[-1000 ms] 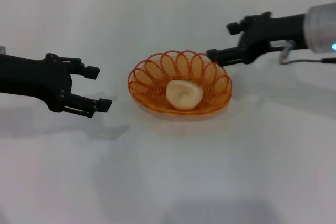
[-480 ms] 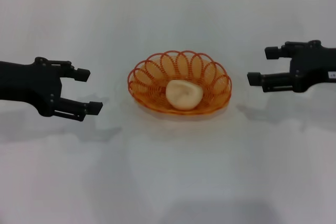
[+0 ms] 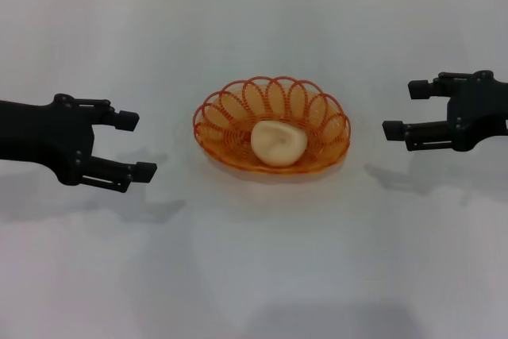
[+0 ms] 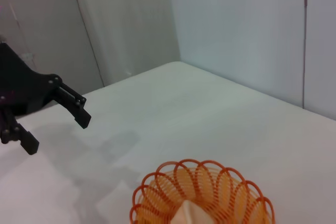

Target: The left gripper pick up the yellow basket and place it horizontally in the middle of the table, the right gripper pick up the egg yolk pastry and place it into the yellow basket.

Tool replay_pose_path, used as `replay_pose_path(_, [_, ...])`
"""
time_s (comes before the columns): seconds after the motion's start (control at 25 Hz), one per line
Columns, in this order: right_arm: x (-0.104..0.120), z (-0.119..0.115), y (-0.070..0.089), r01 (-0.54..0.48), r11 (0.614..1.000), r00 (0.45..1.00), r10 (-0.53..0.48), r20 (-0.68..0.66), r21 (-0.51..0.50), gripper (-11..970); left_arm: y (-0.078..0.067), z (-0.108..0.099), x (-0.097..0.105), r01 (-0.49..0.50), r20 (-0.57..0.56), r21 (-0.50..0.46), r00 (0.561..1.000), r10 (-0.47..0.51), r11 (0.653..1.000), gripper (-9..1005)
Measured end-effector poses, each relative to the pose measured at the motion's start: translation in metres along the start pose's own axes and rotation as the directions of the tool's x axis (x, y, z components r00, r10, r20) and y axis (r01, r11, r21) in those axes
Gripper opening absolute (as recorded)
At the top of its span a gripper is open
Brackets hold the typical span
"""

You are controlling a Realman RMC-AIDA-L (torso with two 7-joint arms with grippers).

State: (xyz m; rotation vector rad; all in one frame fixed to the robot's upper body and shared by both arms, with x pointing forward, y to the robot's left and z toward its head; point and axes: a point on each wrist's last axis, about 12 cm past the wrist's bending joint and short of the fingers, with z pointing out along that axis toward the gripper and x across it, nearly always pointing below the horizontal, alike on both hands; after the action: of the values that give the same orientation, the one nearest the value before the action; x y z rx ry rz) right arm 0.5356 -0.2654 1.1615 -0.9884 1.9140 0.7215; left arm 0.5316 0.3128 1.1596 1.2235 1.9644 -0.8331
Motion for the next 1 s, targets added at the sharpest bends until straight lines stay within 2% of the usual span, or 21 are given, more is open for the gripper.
replay_pose_path(0.32, [0.006, -0.013, -0.002, 0.013, 1.000, 1.000, -0.013, -0.014, -0.004, 827, -0.001, 0.001, 0.001, 0.000, 0.002, 0.007, 1.000, 0.000, 1.000, 879])
replay_pose_path(1.0, [0.003, -0.010, -0.001, 0.023, 1.000, 1.000, -0.024, -0.018, -0.020, 827, -0.002, 0.003, -0.003, -0.023, 0.008, 0.023, 1.000, 0.023, 0.999, 880])
